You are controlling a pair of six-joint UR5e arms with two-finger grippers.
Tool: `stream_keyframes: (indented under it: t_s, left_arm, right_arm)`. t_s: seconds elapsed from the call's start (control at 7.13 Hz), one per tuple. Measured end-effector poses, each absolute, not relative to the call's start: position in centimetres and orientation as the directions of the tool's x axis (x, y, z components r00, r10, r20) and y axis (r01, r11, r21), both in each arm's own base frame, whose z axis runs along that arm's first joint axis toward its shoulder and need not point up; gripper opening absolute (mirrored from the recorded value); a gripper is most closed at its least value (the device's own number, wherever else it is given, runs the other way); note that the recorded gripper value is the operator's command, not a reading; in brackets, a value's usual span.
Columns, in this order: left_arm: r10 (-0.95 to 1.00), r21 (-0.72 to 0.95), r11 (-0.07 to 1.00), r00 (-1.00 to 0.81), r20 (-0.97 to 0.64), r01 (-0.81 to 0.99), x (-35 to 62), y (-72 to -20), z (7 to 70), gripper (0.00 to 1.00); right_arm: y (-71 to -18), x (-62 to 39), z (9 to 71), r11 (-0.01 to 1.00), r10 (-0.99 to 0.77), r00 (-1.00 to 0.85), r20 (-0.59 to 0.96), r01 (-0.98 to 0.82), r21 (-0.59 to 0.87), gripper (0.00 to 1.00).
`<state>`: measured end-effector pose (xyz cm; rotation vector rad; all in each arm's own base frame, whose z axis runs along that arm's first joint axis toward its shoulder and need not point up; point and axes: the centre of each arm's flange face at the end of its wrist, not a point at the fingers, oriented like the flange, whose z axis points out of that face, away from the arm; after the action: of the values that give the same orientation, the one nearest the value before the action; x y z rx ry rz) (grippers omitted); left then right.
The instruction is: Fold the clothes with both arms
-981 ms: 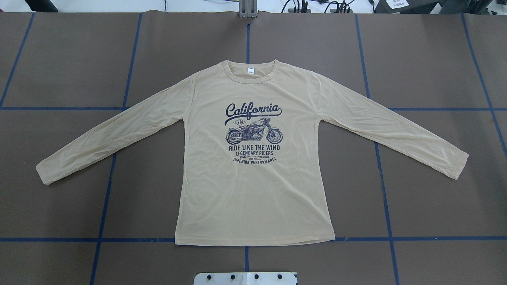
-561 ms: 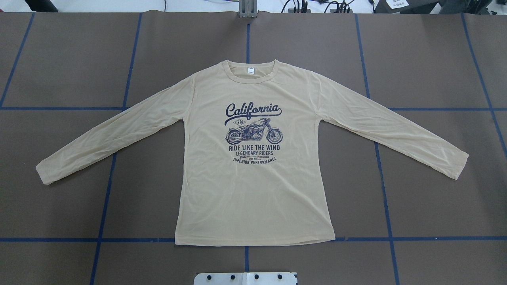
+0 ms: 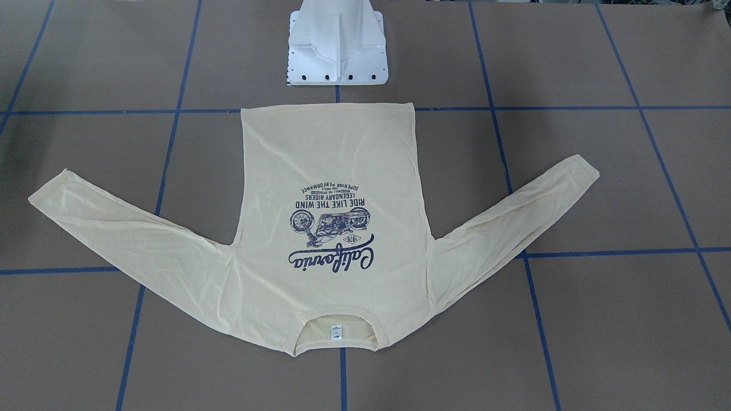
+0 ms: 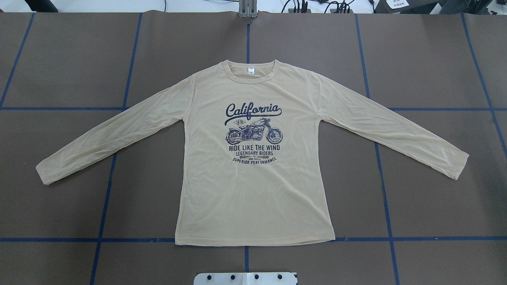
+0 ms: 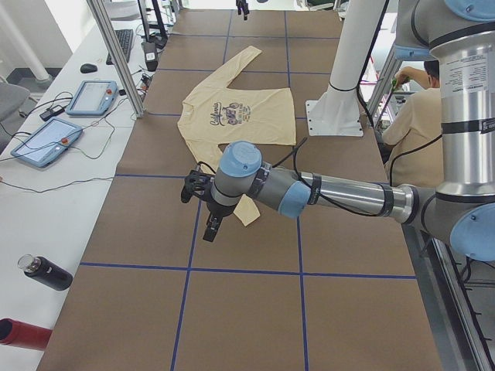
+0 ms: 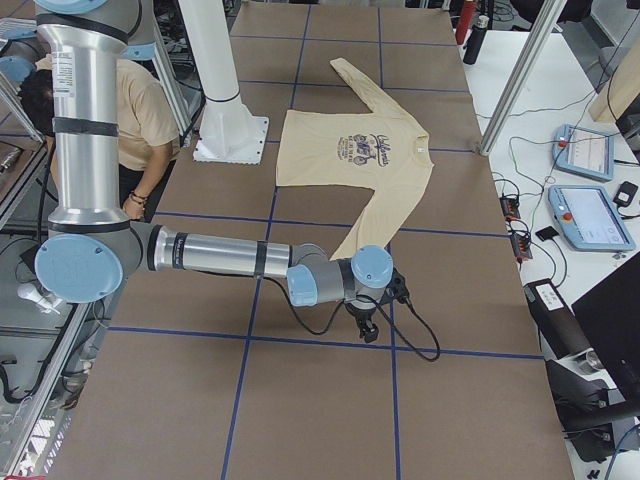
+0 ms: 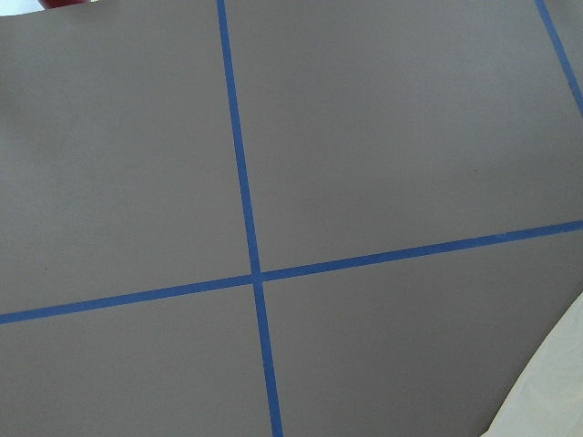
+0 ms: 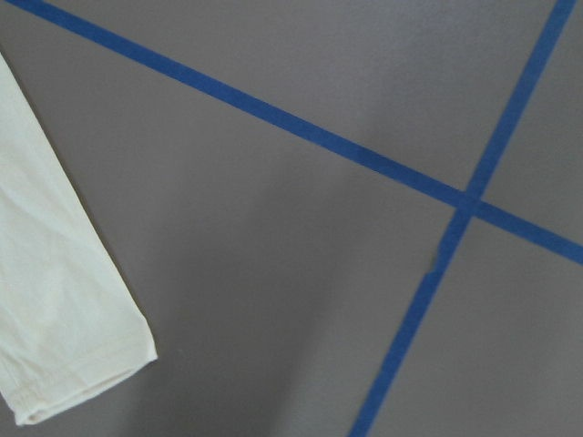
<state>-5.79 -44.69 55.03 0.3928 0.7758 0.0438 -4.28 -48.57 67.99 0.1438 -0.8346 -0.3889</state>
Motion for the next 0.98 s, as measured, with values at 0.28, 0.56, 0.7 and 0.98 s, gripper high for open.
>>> stream_keyframes:
  t_s: [0.28, 0.56, 0.7, 0.98]
  left_arm:
    - [0.185, 0.365, 0.925, 0.717, -0.672, 0.103, -5.8, -44.7, 55.2, 1.0]
    - [0.184, 0.362, 0.926, 0.717, -0.672, 0.102, -5.8, -44.7, 55.4, 1.0]
    - [0.183, 0.361, 0.927, 0.717, -0.672, 0.102, -5.8, -44.7, 55.4, 1.0]
    - [0.185, 0.362, 0.927, 0.716, -0.673, 0.101, -5.8, -44.7, 55.4, 1.0]
  right_arm:
    - [-46.2, -10.5, 68.0, 0.968, -0.247, 0.609, 0.754, 0.183, 0.169, 0.99]
    - [-44.2, -15.8, 67.5, 0.992, -0.12, 0.616, 0.779, 0.093, 0.079, 0.85]
    - [-43.9, -16.7, 67.6, 0.996, -0.089, 0.625, 0.775, 0.068, 0.06, 0.76]
    - [-43.8, -17.1, 67.9, 0.999, -0.052, 0.641, 0.766, 0.034, 0.039, 0.34]
